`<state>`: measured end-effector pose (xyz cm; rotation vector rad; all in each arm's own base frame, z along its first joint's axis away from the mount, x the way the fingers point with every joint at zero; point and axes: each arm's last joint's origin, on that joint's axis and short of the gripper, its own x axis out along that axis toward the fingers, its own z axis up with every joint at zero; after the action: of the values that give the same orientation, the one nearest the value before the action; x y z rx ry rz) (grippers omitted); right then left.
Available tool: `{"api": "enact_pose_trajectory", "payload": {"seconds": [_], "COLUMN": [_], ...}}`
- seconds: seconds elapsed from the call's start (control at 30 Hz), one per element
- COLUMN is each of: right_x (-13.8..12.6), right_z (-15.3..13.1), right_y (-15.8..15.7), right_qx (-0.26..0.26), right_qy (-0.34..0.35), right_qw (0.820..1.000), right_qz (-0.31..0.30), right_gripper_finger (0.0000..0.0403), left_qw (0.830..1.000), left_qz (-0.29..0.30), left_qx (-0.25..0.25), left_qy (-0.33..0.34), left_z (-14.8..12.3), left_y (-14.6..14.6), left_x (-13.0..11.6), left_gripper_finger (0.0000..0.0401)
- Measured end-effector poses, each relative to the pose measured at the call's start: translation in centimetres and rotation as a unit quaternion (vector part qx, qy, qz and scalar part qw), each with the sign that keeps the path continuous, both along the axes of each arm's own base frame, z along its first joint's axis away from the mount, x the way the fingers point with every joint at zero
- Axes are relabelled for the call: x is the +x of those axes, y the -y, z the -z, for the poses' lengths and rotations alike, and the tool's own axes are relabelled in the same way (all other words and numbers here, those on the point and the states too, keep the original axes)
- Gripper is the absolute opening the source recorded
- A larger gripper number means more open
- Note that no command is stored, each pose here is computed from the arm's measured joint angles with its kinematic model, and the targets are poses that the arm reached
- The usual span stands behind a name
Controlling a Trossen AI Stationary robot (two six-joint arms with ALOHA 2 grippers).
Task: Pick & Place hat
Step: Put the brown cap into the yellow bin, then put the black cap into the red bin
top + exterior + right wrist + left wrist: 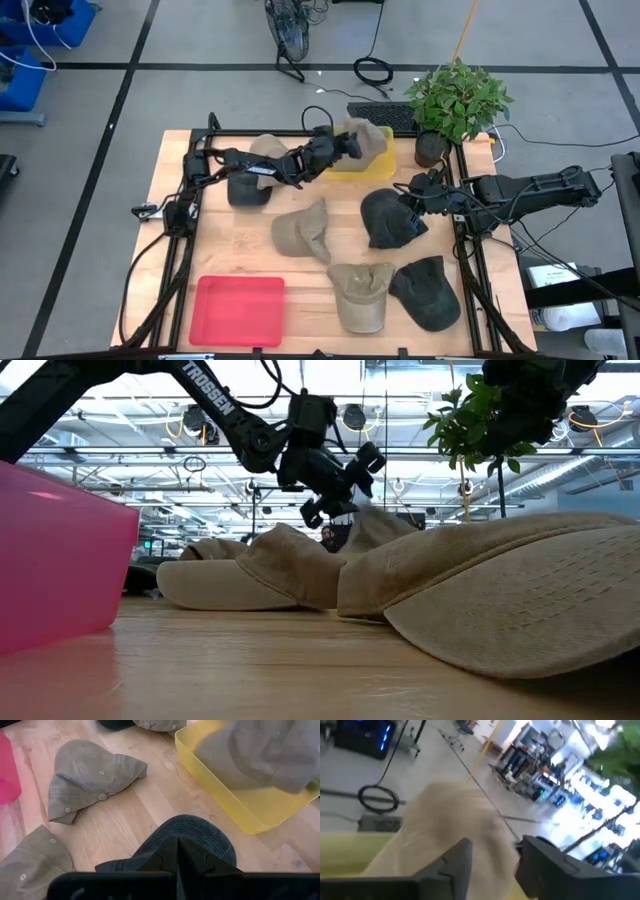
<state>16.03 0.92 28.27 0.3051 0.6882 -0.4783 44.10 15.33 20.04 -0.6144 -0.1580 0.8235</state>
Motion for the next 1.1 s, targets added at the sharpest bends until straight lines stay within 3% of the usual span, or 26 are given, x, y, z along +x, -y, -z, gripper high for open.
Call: {"api": "enact_pose_trajectory", "payload": {"seconds": [0.3, 0.53, 0.77, 1.0, 1.1], "right_x": [0.2, 0.2, 0.4, 1.0, 1.2], "right_z": [-0.2, -0.2, -0.4, -1.1, -1.3], "right_y": [0.0, 0.3, 0.7, 1.1, 1.1], "right_qx": [-0.014, -0.018, -0.034, -0.063, -0.080], "right_qy": [0.007, 0.006, 0.012, 0.044, 0.049], "right_qw": [1.000, 1.000, 0.999, 0.997, 0.995], "right_qz": [-0.014, -0.008, -0.009, -0.024, -0.037], "right_gripper_finger": [0.0001, 0.0001, 0.0001, 0.0001, 0.0001], "left_qw": [0.984, 0.961, 0.938, 0.912, 0.898], "left_qz": [0.030, 0.057, 0.065, 0.091, 0.114], "left_qx": [0.129, 0.158, 0.112, 0.037, 0.014], "left_qy": [-0.118, -0.220, -0.323, -0.399, -0.424], "left_z": [-5.1, -10.9, -13.7, -13.8, -13.3], "left_y": [0.8, 3.0, 6.1, 9.3, 11.0], "left_x": [-1.6, -5.5, -10.2, -13.9, -14.6], "left_gripper_finger": [0.0263, 0.0258, 0.0184, 0.0021, 0.0014]}}
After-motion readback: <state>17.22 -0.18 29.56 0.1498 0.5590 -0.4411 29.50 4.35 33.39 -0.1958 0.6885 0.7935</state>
